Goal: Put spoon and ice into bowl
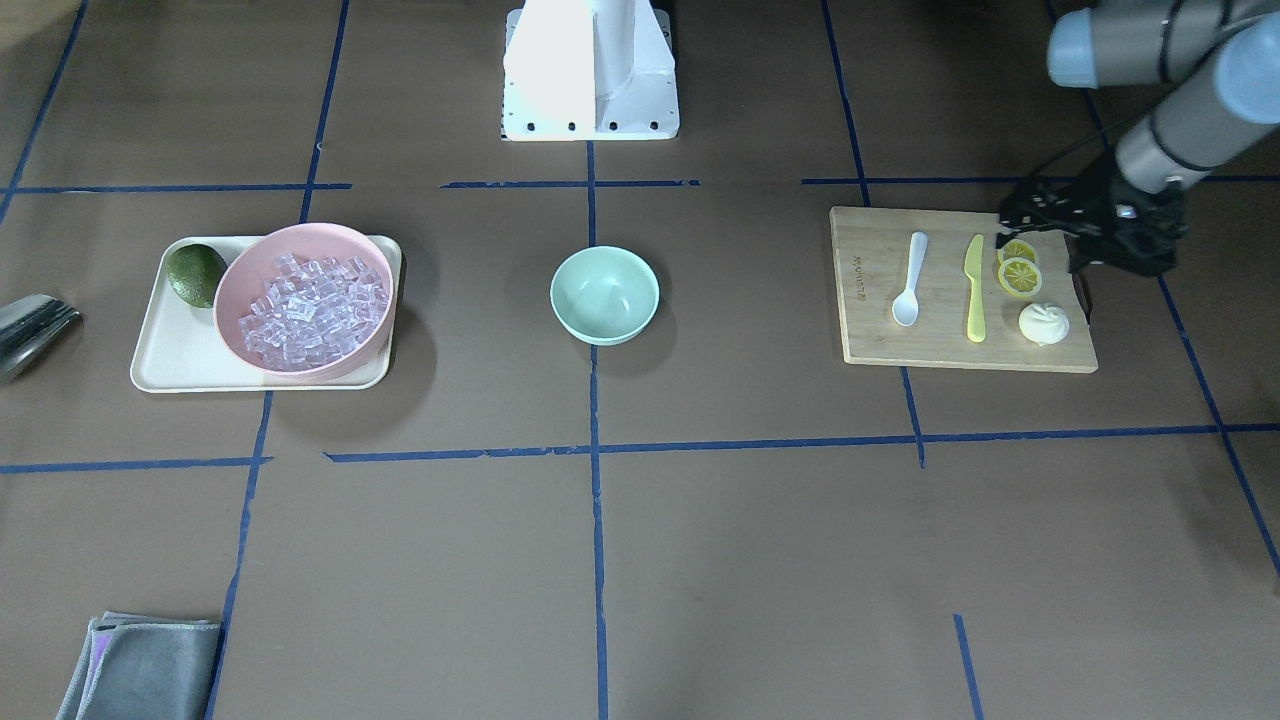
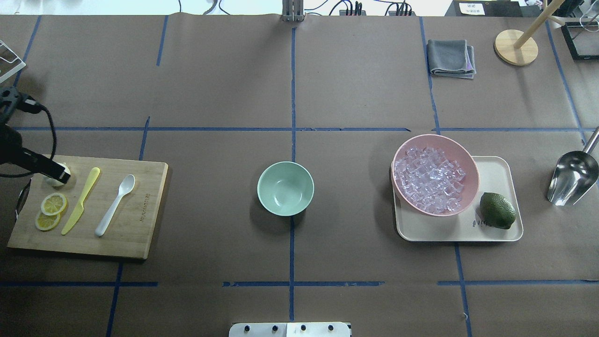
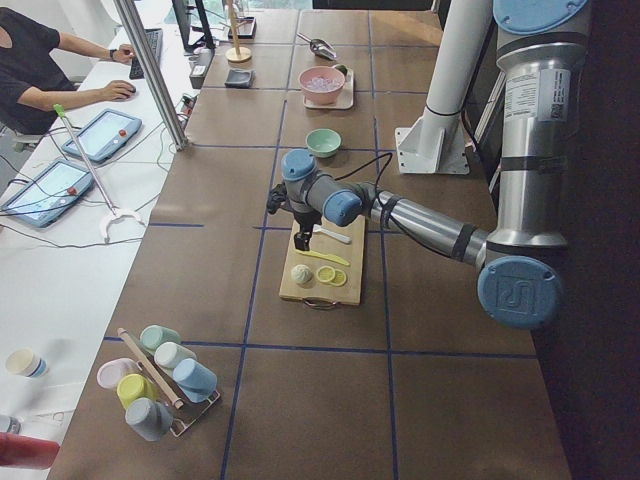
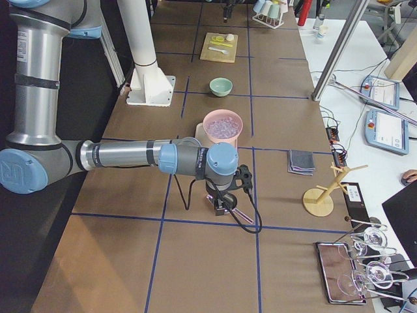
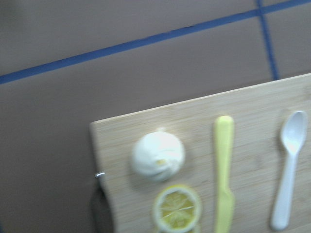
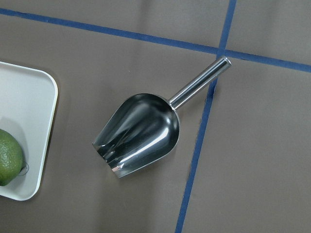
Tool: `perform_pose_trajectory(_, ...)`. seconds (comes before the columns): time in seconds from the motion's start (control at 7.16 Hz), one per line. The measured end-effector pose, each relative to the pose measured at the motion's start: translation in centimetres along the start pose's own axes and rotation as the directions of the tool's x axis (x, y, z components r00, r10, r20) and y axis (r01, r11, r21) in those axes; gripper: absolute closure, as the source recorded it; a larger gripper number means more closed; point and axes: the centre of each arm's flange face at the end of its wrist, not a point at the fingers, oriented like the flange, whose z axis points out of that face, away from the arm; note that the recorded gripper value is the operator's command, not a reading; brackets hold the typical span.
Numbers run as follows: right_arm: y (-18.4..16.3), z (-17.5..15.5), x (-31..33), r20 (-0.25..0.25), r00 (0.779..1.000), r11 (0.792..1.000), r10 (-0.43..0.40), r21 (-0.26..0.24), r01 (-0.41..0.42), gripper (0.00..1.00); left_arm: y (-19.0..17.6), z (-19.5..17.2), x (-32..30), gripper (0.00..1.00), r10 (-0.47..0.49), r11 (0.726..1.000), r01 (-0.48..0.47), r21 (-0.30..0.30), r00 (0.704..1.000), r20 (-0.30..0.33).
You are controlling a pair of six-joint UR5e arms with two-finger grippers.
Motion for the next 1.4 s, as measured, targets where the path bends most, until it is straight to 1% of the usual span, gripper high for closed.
perform_pose_trajectory(0.14,0.0,0.0,0.0,0.002,1.000,1.000,0.000,0.000,0.000,0.00,-0.4,2.2,3.3,0.01,0.029,1.000,-0.029,-0.009,0.999,0.024)
perform_pose_trajectory(0.28,0.0,0.0,0.0,0.002,1.000,1.000,0.000,0.000,0.000,0.00,-0.6,4.1,5.6,0.03,0.060,0.998,-0.060,-0.009,0.997,0.054)
perform_pose_trajectory(0.42,0.0,0.0,0.0,0.003,1.000,1.000,0.001,0.000,-0.001,0.00,-0.5,5.5,7.0,0.05,0.083,0.996,-0.082,-0.017,0.994,0.068)
perform_pose_trajectory(0.7,0.0,0.1,0.0,0.003,1.000,1.000,0.000,-0.003,0.000,0.00,-0.6,7.4,8.1,0.08,0.106,0.994,-0.103,-0.037,0.991,0.078)
perform_pose_trajectory(0.98,0.0,0.2,-0.1,0.002,1.000,1.000,-0.001,-0.004,0.001,0.00,-1.0,8.3,8.2,0.14,0.112,0.993,-0.109,-0.038,0.989,0.097)
perform_pose_trajectory(1.12,-0.1,0.3,-0.1,0.003,1.000,1.000,-0.003,-0.005,0.003,0.00,-1.3,8.6,8.3,0.21,0.115,0.993,-0.112,-0.037,0.988,0.100)
perform_pose_trajectory(1.26,-0.1,0.3,-0.1,0.003,1.000,1.000,-0.003,-0.006,0.003,0.00,-1.5,8.8,8.3,0.32,0.115,0.993,-0.112,-0.038,0.988,0.102)
perform_pose_trajectory(1.4,-0.1,0.3,-0.1,0.003,1.000,1.000,-0.004,-0.007,0.004,0.00,-1.5,9.0,8.3,0.35,0.114,0.993,-0.111,-0.039,0.988,0.102)
